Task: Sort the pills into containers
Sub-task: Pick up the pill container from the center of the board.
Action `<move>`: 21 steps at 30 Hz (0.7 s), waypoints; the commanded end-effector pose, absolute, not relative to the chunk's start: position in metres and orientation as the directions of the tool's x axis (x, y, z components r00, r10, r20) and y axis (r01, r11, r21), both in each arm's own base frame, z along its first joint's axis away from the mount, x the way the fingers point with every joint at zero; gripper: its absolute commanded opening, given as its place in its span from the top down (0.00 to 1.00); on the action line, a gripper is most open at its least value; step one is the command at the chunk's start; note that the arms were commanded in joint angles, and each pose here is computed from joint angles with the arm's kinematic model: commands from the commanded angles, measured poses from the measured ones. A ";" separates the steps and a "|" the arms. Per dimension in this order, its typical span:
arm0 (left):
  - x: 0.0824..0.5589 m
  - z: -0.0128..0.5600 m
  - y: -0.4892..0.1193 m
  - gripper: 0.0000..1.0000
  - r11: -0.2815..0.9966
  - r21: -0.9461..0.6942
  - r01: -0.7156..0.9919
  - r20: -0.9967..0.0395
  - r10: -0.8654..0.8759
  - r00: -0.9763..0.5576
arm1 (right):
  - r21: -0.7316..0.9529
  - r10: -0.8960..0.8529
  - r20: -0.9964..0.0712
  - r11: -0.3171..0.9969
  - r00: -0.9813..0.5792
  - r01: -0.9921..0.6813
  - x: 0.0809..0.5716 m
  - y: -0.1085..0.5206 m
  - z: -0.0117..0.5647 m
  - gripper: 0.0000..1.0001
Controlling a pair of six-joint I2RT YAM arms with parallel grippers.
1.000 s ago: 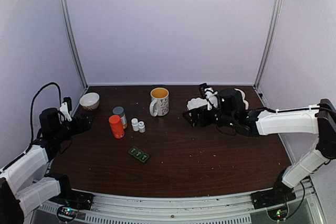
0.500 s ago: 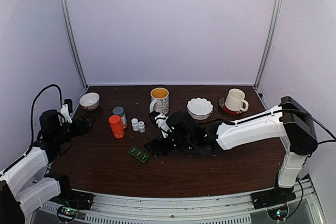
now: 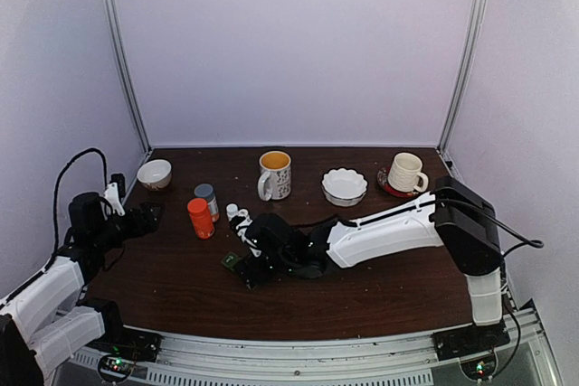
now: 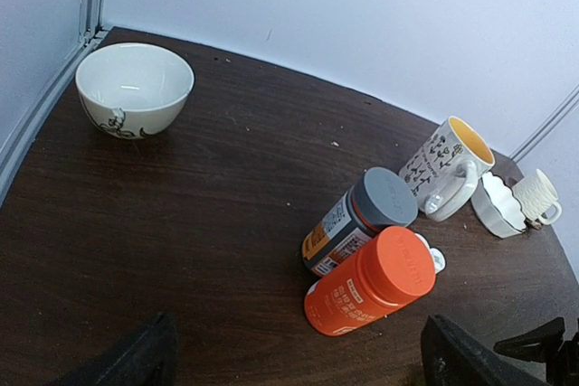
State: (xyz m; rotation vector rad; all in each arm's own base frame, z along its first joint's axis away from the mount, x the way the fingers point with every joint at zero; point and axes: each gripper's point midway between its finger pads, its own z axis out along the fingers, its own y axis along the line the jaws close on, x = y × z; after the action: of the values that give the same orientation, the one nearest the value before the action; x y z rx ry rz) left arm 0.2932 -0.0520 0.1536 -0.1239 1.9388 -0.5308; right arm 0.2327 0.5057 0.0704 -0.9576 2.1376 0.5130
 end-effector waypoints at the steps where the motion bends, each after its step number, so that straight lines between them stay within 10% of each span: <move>1: 0.294 0.155 -0.052 0.02 0.901 -0.399 0.169 -0.863 -0.307 -0.401 | 0.004 -0.525 -0.735 0.629 -0.429 -0.777 0.228 0.517 0.069 0.04; 14: 0.294 0.156 -0.052 0.02 0.902 -0.397 0.171 -0.866 -0.306 -0.396 | -0.087 -0.594 -0.668 0.660 -0.447 -0.746 0.236 0.517 0.041 0.29; 21: 0.294 0.156 -0.054 0.02 0.899 -0.400 0.179 -0.864 -0.306 -0.399 | -0.108 -0.596 -0.674 0.664 -0.437 -0.740 0.239 0.514 0.048 0.60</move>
State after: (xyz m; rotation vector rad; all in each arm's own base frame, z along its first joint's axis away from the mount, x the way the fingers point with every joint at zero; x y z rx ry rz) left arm 0.2919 -0.0520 0.1492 -0.1240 1.9480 -0.5294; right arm 0.2343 0.5132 0.0367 -1.0483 2.1992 0.2943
